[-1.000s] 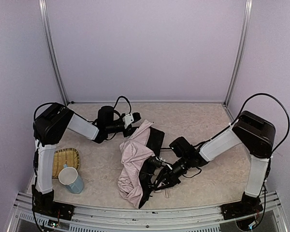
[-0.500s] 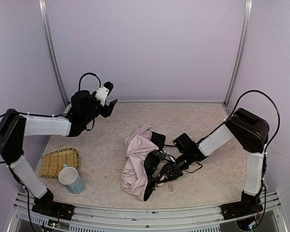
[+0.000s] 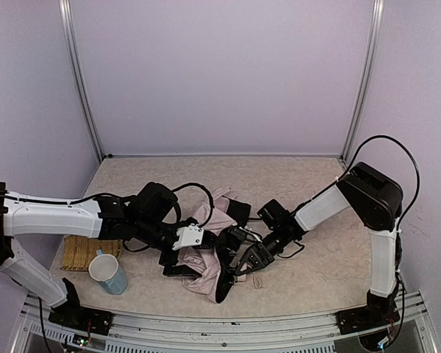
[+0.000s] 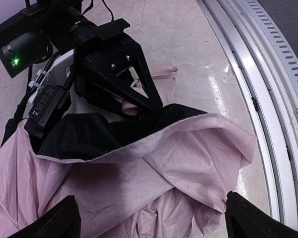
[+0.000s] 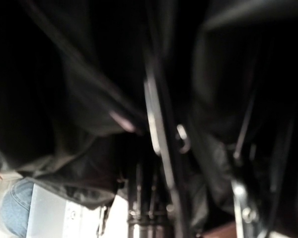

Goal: Put away the umbrella

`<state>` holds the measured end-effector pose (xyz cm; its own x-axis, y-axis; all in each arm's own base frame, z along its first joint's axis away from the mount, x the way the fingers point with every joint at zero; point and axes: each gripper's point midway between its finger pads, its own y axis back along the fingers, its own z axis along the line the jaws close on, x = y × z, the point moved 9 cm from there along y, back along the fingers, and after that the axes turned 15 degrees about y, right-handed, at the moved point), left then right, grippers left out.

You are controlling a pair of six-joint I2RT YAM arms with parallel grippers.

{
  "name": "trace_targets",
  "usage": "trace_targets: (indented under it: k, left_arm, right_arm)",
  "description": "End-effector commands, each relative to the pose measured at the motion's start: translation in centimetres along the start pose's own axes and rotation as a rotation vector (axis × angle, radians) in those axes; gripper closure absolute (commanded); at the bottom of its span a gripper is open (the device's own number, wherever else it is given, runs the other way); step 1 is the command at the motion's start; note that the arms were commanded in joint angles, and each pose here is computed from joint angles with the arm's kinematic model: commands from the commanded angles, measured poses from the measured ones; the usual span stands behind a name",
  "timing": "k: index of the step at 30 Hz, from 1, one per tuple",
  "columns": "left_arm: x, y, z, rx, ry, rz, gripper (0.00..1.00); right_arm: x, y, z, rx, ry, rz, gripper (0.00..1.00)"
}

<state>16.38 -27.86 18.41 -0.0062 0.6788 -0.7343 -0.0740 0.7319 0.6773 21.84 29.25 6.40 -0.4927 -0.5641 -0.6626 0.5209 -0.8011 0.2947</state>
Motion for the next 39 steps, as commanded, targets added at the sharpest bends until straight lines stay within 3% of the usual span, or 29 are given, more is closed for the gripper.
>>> trace_targets:
  k: [1,4,8,13,17,22,26,28,31,33,37,39]
  left_arm:
    - [-0.2,-0.1,-0.3,0.093,-0.057,0.092,0.01]
    - [1.5,-2.0,-0.1,0.062,-0.092,0.076,0.01]
    - [1.5,-3.7,0.0,0.140,-0.054,0.053,0.01]
    - [2.2,-6.8,2.5,0.186,0.179,0.163,0.07]
    - [2.8,-7.2,5.0,0.254,0.423,0.177,0.20]
    - [4.7,-8.2,5.9,0.292,0.558,0.284,0.35]
    - [5.4,-8.6,7.2,0.354,0.658,0.291,0.44]
    - [5.7,-8.7,7.6,0.377,0.692,0.294,0.47]
    - [5.9,-9.0,8.1,0.401,0.734,0.305,0.49]
    - [6.2,-9.2,8.4,0.417,0.761,0.311,0.52]
    - [6.6,-9.3,8.8,0.443,0.806,0.312,0.53]
    - [6.7,-9.4,8.9,0.447,0.814,0.314,0.53]
  right_arm:
    - [2.7,-0.1,-1.2,0.083,-0.195,0.096,1.00]
    - [2.6,-0.3,-1.3,0.084,-0.192,0.093,1.00]
    - [2.2,-0.3,-1.2,0.090,-0.179,0.084,1.00]
    - [0.8,0.1,-0.9,0.141,-0.145,0.055,1.00]
    - [-0.5,0.8,0.0,0.211,-0.107,-0.007,0.75]
    - [-2.0,2.1,2.0,0.327,-0.056,-0.084,0.54]
    - [-3.0,3.7,3.9,0.488,0.005,-0.099,0.25]
    - [-3.6,4.7,4.7,0.623,0.048,-0.088,0.20]
    - [-4.7,4.6,6.9,0.837,0.224,-0.027,0.19]
    - [-5.4,2.7,9.4,0.930,0.447,0.040,0.19]
    - [-5.2,-2.4,13.0,0.988,0.898,0.220,0.14]
    - [-5.1,-4.7,13.1,0.994,1.027,0.328,0.11]
